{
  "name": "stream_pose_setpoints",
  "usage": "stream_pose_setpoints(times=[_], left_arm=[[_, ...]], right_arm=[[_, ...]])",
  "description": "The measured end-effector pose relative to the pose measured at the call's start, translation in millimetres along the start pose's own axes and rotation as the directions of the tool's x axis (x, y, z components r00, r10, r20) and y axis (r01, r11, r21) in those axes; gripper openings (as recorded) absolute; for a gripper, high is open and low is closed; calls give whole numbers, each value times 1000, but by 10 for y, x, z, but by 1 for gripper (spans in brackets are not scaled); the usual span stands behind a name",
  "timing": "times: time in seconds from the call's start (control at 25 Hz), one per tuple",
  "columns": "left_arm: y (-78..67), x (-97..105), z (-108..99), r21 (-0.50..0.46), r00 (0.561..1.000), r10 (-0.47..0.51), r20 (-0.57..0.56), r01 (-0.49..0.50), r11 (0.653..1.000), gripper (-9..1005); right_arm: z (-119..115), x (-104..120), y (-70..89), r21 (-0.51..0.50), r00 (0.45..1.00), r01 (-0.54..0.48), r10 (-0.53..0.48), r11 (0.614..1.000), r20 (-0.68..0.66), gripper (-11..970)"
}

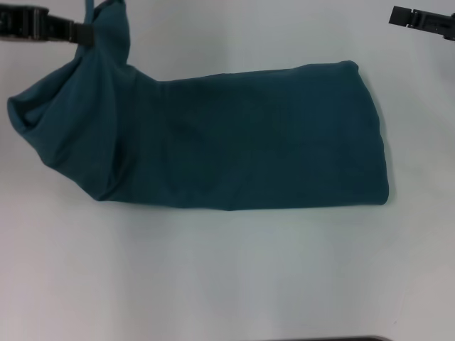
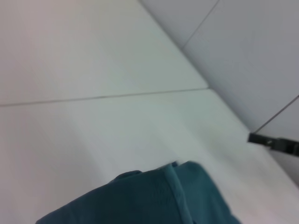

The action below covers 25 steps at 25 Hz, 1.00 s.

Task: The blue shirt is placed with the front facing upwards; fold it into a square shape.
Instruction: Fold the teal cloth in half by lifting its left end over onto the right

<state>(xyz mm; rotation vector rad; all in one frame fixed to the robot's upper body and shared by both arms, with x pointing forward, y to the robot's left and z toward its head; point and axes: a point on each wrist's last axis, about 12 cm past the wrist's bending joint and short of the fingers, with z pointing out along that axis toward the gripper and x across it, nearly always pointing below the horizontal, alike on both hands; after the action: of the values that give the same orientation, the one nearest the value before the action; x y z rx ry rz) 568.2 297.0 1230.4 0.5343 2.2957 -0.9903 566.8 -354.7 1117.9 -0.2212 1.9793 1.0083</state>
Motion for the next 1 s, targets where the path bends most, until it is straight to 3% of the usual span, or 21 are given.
stream_pose_setpoints(times=[0.56, 1.0], left_arm=[[-319, -197, 24, 109, 998, 13, 63, -20, 994, 2], [-511, -325, 494, 224, 996, 21, 85, -40, 974, 2]], right_arm=[[-3, -42, 35, -30, 1000, 9, -9, 1000, -5, 945], [-3, -33, 45, -38, 1000, 10, -10, 999, -12, 944]])
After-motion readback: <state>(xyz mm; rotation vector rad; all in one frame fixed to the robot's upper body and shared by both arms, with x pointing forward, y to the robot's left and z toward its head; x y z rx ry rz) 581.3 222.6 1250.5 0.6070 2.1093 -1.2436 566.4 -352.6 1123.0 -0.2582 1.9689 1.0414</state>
